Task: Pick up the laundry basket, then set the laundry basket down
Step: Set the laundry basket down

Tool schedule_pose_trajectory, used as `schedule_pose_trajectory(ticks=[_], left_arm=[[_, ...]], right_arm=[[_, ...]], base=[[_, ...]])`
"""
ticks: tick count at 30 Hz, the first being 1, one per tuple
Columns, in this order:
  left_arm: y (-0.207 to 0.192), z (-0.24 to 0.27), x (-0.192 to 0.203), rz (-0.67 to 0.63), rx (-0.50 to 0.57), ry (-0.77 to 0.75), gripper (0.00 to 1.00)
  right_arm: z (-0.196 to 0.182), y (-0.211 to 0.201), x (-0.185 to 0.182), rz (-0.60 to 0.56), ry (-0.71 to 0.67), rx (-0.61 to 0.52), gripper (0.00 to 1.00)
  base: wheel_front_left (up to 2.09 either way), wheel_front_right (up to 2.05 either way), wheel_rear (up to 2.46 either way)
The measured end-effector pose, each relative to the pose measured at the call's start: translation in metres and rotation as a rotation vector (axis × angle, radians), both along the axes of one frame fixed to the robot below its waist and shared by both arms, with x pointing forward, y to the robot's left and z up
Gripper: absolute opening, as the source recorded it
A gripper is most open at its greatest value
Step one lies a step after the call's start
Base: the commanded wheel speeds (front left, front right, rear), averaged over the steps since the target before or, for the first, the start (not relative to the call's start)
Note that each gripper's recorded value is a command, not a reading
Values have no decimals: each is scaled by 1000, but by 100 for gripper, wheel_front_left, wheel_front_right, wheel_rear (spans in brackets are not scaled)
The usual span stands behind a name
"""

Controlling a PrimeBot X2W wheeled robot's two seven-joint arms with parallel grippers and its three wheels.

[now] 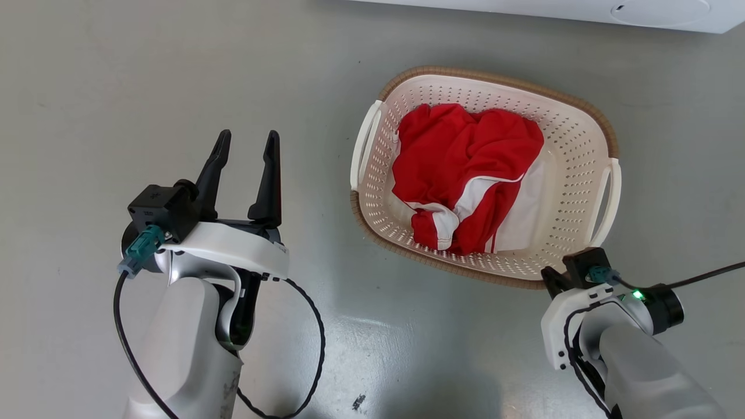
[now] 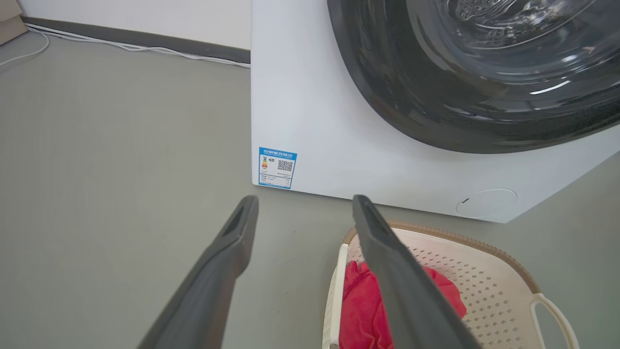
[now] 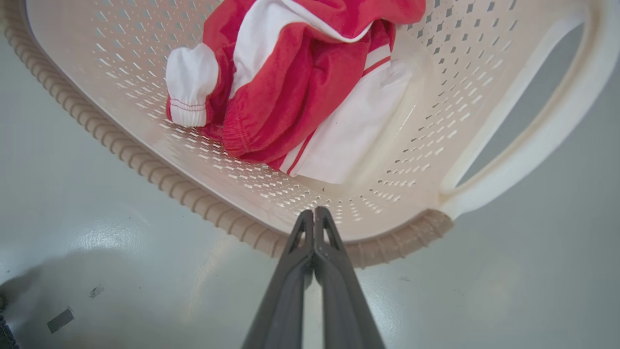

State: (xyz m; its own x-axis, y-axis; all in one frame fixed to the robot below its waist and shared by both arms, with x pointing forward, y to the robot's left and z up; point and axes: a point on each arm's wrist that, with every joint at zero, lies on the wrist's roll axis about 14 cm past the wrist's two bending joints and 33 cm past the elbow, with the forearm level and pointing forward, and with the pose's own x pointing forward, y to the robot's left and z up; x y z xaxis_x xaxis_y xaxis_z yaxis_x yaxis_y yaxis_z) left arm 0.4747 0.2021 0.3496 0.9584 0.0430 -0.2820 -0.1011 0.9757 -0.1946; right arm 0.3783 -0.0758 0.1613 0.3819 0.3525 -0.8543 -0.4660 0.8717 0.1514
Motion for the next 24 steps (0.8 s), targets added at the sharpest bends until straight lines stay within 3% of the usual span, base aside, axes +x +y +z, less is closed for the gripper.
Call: schedule_pose_trajectory(ticks=[24], left_arm=[[-7, -1, 1, -13, -12, 4, 100]], right_arm=[[4, 8, -25, 23, 36, 17, 0]], base=[[0, 0, 0]])
